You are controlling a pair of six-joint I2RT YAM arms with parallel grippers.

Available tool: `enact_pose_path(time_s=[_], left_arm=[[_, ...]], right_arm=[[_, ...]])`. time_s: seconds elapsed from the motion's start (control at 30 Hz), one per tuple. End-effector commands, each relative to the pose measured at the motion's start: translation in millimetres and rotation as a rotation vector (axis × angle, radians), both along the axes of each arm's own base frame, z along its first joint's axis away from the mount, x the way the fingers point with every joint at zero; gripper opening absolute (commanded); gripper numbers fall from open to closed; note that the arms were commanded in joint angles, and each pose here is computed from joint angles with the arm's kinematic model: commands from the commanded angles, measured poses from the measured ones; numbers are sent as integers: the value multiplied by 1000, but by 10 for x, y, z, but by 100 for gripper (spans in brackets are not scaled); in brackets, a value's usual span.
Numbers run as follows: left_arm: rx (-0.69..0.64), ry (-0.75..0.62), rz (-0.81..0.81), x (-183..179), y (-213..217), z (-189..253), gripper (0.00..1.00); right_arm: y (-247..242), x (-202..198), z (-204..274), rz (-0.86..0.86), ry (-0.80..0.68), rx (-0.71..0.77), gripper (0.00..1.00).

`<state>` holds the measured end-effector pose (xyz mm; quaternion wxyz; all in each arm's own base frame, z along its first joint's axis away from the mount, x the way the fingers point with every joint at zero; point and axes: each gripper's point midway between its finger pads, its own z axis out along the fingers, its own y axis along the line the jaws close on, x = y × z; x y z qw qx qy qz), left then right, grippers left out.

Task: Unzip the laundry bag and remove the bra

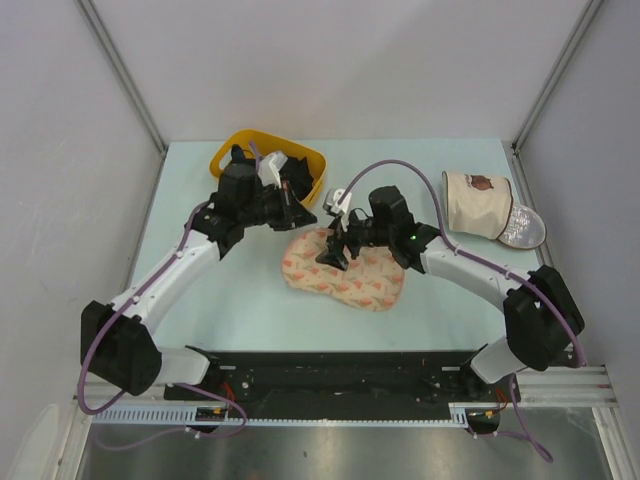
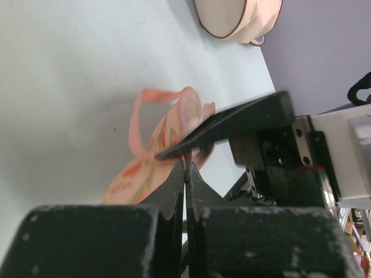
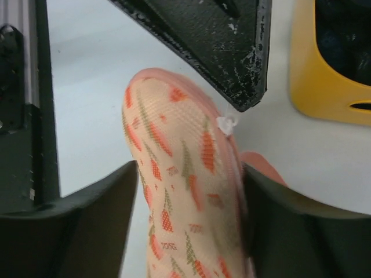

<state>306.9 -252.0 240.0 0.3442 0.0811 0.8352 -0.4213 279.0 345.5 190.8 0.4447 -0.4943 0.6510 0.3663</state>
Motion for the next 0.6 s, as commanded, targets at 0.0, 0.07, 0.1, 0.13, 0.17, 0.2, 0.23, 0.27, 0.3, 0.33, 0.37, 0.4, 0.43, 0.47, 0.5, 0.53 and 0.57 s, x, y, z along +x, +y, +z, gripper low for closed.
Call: enact_pose_path(time_s=[0.0,0.07,0.1,0.13,0.17,0.2,0.23,0.27,0.3,0.33,0.37,0.4,0.43,0.47,0.5,0.53,0.57], left_arm=[[-55,-125,-51,-44,-57,467,0],[-62,-122,-48,-52,-57,466,0],[-63,-122,-46,-59,-51,473,1],[-57,-120,-36,-51,-39,452,0],[-52,-118,-31,-49,-30,436,1],[-47,-119,-27,-46,-20,433,1],[-32,-113,-19,-47,2,404,0],[-22,-116,-12,-45,24,401,1],[-16,-123,-4,-53,51,421,0],[9,-124,17,-46,104,386,0],[17,-125,25,-51,133,378,0],[21,-132,43,-52,204,382,0],[25,-134,50,-59,250,375,0],[16,-131,46,-76,282,368,1],[13,-106,76,-59,396,265,0],[-9,-123,86,-67,450,315,0],[-27,-118,77,-104,477,307,1]], right_arm=[[114,99,244,-20,-49,55,55],[74,181,288,-76,-59,54,10],[36,221,290,-112,-59,45,0],[-1,247,336,-144,-64,46,0],[-56,301,352,-191,-78,34,0],[-83,290,326,-211,-78,12,0],[-119,273,362,-235,-98,4,0],[-197,331,334,-290,-135,-32,0],[-172,274,324,-295,-159,-45,0],[-211,267,322,-323,-182,-56,0],[-317,272,328,-372,-216,-67,0],[-360,239,326,-387,-229,-69,0],[-381,189,338,-394,-238,-63,0],[-468,110,396,-407,-258,-35,0],[-491,53,431,-411,-260,-10,0],[-475,-31,466,-401,-268,13,0],[-550,-78,543,-430,-293,43,0]])
